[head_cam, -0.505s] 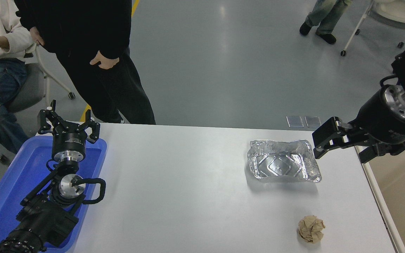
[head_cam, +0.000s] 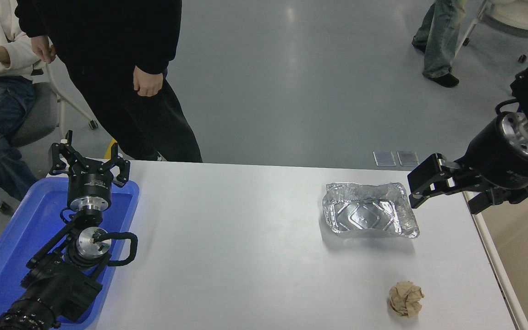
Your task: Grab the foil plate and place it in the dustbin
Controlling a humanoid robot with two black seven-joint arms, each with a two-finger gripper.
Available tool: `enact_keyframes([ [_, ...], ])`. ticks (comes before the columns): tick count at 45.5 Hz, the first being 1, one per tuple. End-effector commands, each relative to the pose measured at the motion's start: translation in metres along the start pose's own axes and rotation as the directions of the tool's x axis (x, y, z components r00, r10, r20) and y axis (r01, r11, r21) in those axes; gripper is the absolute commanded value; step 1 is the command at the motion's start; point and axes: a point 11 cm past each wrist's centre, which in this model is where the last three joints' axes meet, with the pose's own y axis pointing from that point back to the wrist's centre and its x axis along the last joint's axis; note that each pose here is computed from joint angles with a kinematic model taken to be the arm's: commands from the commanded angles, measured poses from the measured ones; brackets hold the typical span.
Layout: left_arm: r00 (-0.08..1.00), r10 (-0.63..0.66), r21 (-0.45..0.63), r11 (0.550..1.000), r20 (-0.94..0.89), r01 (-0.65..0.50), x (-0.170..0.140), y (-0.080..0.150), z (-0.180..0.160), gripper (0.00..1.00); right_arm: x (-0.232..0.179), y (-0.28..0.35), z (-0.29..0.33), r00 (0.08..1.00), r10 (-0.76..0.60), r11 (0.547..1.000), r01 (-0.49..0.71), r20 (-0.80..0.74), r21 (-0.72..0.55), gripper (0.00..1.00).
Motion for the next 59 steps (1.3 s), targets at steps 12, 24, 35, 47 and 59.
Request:
enact_keyframes([
  [12,1.000,-0.001,-0.002,1.000,0.001,0.001,0.000,0.000,0.001,0.99,-0.005,-0.007,0.035,1.000,-0.002,1.000,0.002,0.016,-0.012,1.00],
  [24,1.000,-0.001,0.000,1.000,0.001,0.001,0.000,0.000,0.001,0.99,-0.008,-0.030,0.056,0.999,0.006,1.000,-0.006,0.036,-0.005,1.00],
  [35,1.000,-0.001,-0.001,1.000,0.000,0.001,0.000,0.000,0.000,0.99,-0.015,-0.078,0.091,1.000,-0.001,1.000,0.002,0.030,-0.016,1.00],
  [47,1.000,-0.001,-0.002,1.000,0.001,0.001,0.000,0.000,0.001,0.99,-0.031,-0.120,0.101,0.999,-0.003,0.999,0.002,0.043,0.039,1.00],
  [59,1.000,0.001,0.000,1.000,0.000,-0.001,0.000,0.000,0.000,0.99,-0.036,-0.150,0.097,0.998,-0.017,0.997,0.011,0.067,0.077,1.00],
])
